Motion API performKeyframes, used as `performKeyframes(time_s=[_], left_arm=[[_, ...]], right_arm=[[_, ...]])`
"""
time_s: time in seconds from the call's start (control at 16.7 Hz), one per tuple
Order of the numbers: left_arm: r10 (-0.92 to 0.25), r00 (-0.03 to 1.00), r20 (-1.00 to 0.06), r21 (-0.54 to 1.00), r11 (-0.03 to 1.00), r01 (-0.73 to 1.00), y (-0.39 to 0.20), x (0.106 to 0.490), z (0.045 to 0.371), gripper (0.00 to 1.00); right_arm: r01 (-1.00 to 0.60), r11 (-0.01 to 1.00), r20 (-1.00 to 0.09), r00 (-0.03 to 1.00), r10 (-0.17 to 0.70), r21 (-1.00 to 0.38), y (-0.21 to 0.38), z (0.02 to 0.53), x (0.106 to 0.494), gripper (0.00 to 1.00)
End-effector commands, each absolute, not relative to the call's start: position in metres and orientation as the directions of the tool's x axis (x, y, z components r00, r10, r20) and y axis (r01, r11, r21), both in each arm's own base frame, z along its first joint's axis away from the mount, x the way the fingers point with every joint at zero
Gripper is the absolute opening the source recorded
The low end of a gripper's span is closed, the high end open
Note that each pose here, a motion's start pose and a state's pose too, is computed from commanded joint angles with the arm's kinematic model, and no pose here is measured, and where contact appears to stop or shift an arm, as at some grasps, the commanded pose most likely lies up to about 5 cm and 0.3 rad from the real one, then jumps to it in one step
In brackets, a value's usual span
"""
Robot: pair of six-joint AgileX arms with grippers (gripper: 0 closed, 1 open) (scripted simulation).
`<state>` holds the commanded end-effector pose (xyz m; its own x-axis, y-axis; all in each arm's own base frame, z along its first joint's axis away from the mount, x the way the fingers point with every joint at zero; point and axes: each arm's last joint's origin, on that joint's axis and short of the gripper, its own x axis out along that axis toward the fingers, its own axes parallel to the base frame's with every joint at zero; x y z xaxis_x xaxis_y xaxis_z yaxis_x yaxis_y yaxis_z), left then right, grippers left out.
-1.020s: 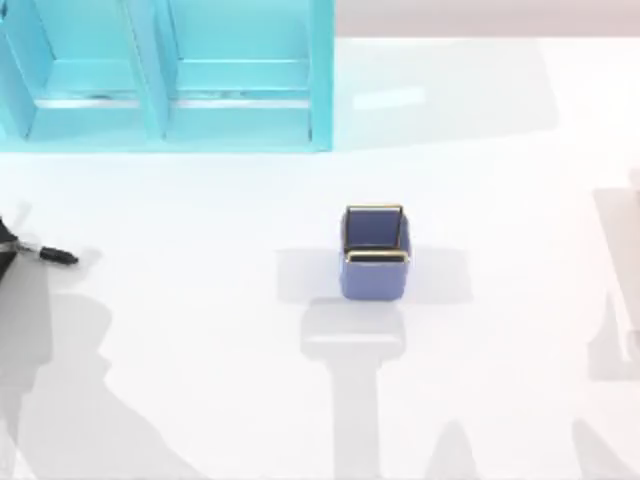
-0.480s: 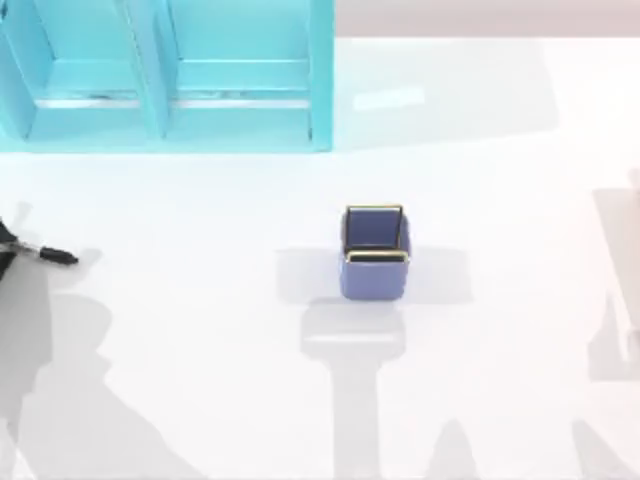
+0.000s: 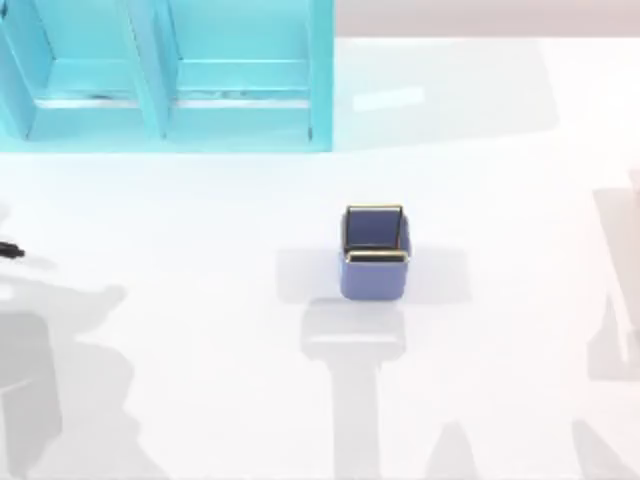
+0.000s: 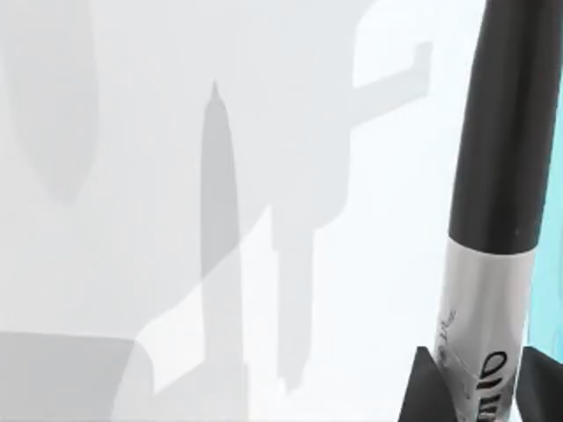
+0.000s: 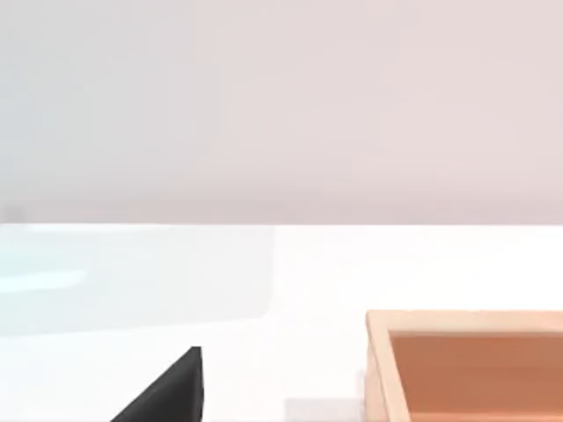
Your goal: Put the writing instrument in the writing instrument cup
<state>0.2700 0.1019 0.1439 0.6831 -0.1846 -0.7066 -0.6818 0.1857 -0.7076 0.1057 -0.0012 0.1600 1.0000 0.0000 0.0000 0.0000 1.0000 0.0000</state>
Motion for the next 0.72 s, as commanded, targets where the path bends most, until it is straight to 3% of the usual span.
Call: performKeyframes(time_s=[0.36,0.72], left_arm=[[-0.201,0.682,-0.703,-0.711,0.205,-0.673,0.093,0.195,0.21,0.0],[-0.201,0.673,-0.712,-0.702,0.203,-0.682,0.083,0.159,0.222,0.0]], right_arm=[[0.0,1.0,0.0,1.0,0.0,0.0,-0.001,0.16,0.106,1.0],[0.0,1.0,0.0,1.0,0.0,0.0,-0.001,0.16,0.106,1.0]])
